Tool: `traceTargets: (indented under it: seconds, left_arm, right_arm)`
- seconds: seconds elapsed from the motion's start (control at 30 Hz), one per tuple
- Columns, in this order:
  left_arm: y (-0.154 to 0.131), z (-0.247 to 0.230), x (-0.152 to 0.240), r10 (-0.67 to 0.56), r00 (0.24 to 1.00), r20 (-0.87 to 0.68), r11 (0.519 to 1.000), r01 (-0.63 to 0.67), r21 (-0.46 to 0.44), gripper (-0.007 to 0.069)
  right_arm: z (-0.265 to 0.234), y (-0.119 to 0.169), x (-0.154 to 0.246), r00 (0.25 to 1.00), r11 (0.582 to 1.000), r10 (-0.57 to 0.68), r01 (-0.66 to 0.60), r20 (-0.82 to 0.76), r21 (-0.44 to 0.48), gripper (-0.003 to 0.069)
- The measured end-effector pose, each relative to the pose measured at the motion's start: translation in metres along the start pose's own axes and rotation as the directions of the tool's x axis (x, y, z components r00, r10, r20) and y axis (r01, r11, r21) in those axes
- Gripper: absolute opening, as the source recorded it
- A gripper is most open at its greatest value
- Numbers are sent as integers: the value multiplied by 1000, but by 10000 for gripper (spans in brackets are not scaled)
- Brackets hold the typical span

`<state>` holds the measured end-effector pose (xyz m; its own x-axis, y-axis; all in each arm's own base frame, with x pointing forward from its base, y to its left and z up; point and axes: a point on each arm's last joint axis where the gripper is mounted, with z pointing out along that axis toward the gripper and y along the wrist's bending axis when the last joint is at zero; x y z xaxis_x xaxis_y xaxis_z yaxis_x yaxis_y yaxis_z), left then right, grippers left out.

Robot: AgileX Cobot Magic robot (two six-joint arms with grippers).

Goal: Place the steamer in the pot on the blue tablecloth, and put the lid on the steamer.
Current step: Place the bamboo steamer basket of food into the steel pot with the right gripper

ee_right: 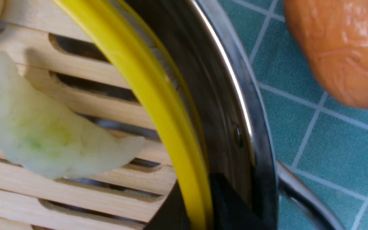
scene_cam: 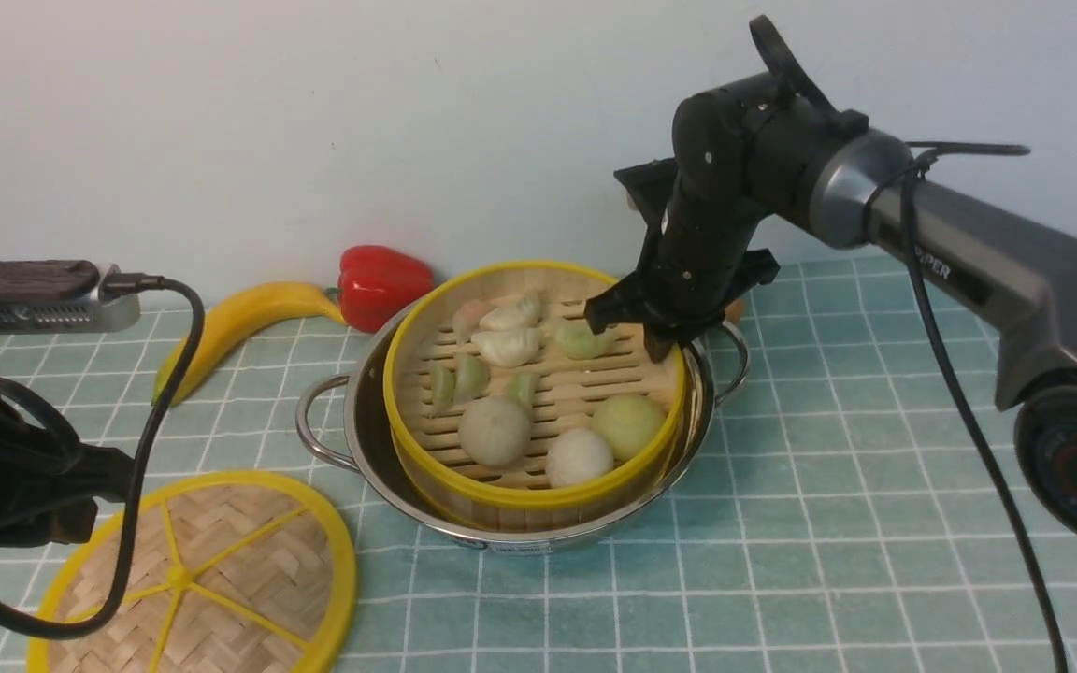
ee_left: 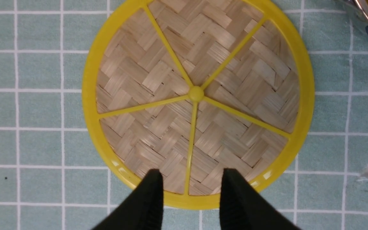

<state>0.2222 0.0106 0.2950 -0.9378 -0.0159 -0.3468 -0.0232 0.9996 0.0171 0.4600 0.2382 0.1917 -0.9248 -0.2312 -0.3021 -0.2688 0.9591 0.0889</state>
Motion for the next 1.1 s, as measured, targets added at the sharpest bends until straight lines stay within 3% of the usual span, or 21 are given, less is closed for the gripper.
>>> traceTargets:
  seconds: [0.2,0.37,0.57,0.63,0.83,0.93,1.03,1.07,1.1]
  left_arm:
    - [0,0,0,1,1000,0,1000,-1,0,243]
    - [0,0,0,1,1000,1,1000,-1,0,243]
    - [0,0,-2,12,1000,21,1000,-12,0,243]
    - [0,0,-3,16,999,33,1000,-16,-1,243]
    - [0,5,-8,17,999,46,1000,-17,-1,243]
    - [0,18,-12,17,1000,13,1000,-17,0,243]
    - [0,43,-19,16,998,-54,1000,-16,6,243]
    - [0,43,-19,15,999,-51,1000,-15,7,243]
    - [-1,57,-23,7,997,-75,1000,-6,18,243]
  right_arm:
    - [5,2,1,1000,1000,11,-11,-9,-18,76]
    - [2,5,-1,1000,999,21,-21,1,-48,142]
    - [-16,9,-12,997,996,26,-21,67,-88,321]
    - [-23,10,-14,996,995,28,-20,86,-96,349]
    - [-84,13,-23,976,993,8,18,217,-117,419]
    - [-141,12,-21,945,993,-21,57,325,-103,425]
    - [-229,10,-7,877,990,-24,88,479,-111,426]
    - [-235,10,-6,872,990,-24,90,488,-112,426]
    - [-283,8,9,823,986,-13,103,567,-127,426]
